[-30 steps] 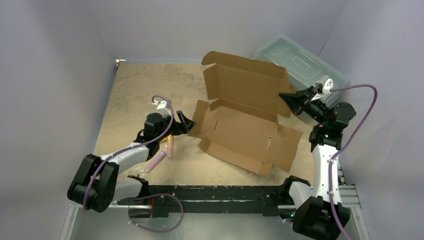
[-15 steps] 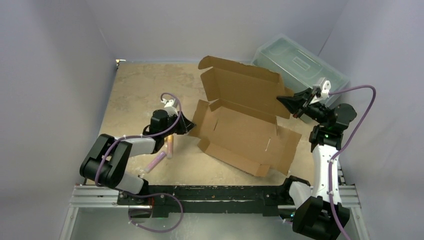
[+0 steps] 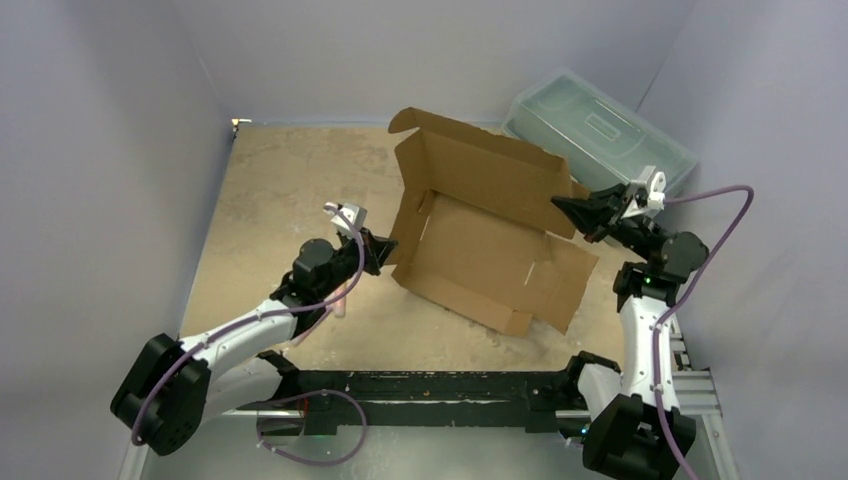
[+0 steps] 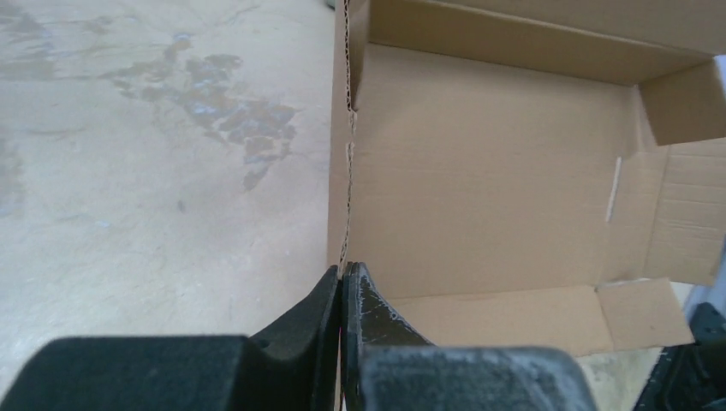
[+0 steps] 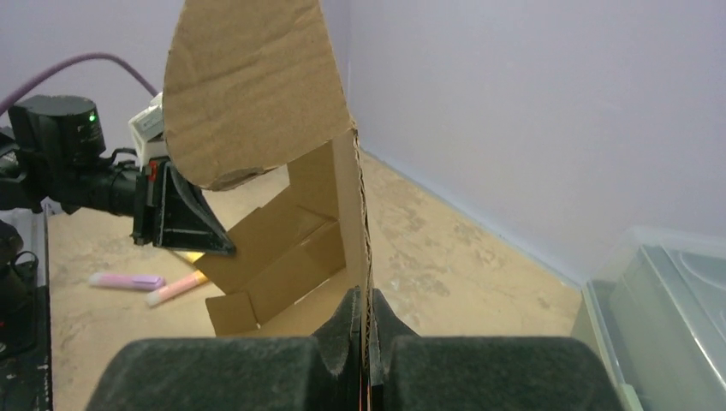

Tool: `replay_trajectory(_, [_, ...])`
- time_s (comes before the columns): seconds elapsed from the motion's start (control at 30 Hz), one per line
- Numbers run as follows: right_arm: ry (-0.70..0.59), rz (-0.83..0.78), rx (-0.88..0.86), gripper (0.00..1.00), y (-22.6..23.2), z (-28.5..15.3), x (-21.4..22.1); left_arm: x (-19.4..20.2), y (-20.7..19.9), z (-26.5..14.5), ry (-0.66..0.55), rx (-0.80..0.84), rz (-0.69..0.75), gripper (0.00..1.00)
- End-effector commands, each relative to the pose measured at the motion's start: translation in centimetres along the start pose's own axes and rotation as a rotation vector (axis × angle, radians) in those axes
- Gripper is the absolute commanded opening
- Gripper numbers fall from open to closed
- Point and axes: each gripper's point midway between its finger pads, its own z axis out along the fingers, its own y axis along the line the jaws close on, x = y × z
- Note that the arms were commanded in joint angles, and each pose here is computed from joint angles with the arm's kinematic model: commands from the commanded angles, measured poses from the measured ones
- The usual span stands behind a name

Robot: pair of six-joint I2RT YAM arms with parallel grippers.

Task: Fold the paper box
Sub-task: Fold the paper box at the center of the board.

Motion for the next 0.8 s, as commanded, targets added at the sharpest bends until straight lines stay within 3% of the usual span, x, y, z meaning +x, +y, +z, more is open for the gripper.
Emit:
replay_trajectory(0.0, [-0.068, -0.080, -0.025, 0.00, 1.7, 0.0, -2.2, -0.3, 1.8, -1.6, -0.096, -0.093, 0.095, 0.00])
replay_trajectory(0.3, [-0.091, -0.103, -0.016, 0.00, 1.9, -0.3, -1.8, 1.2, 3.9, -1.4, -0.054, -0.183, 0.148, 0.00])
replay_trajectory(0.5, [-0.030, -0.114, 0.042, 0.00, -0.2, -0.3, -0.2, 1.9, 4.1, -2.0, -0.065, -0.179, 0.155, 0.00])
replay_trajectory(0.77, [0.009, -0.261, -0.111, 0.00, 2.8, -0.9, 1.5, 2.5, 3.5, -4.2, -0.172, -0.112, 0.180, 0.00])
